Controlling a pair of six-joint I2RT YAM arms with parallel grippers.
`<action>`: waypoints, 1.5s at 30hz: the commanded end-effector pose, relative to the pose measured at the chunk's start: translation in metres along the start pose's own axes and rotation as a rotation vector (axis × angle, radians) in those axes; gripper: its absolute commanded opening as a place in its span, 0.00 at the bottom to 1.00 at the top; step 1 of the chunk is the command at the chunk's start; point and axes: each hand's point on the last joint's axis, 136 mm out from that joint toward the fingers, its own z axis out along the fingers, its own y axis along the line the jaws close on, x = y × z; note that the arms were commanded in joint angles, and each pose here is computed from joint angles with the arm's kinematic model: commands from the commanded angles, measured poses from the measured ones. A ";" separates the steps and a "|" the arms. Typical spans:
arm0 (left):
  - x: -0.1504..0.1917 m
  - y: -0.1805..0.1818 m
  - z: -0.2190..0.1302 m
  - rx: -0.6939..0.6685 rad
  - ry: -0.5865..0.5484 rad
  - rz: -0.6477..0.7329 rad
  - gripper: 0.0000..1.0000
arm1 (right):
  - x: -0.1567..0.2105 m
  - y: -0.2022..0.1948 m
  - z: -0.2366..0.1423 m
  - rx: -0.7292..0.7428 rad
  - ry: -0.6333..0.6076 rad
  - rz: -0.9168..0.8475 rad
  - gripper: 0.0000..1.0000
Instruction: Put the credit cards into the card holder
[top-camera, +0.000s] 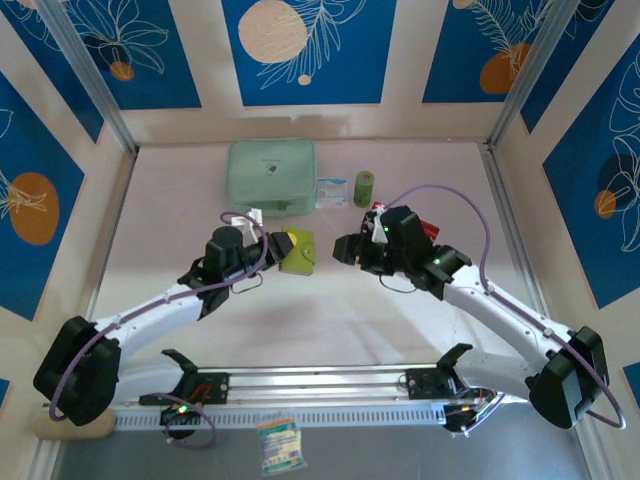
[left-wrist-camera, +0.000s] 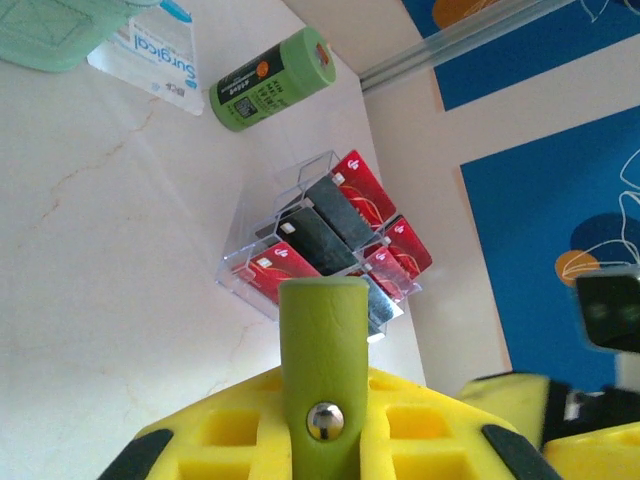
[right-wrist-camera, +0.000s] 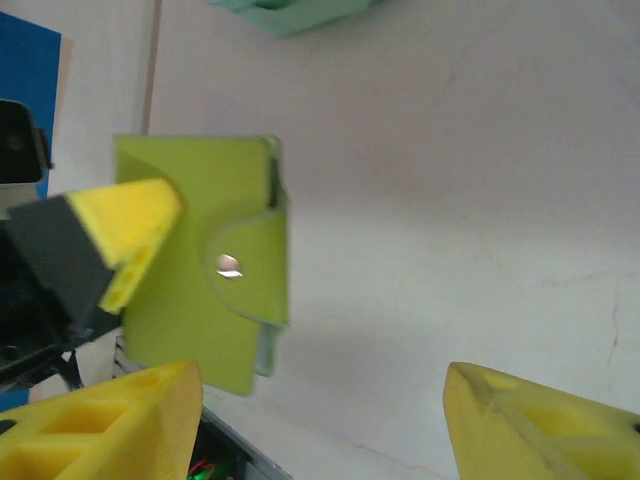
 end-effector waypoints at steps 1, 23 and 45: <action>0.003 -0.011 0.002 0.030 0.031 0.024 0.00 | -0.003 0.003 0.004 0.084 0.019 -0.115 0.67; 0.002 -0.009 -0.006 0.061 -0.019 -0.087 0.00 | 0.005 0.020 0.094 0.163 0.126 -0.174 0.60; -0.009 -0.031 -0.019 0.084 -0.046 -0.047 0.00 | 0.056 -0.124 0.088 0.588 0.173 0.041 0.08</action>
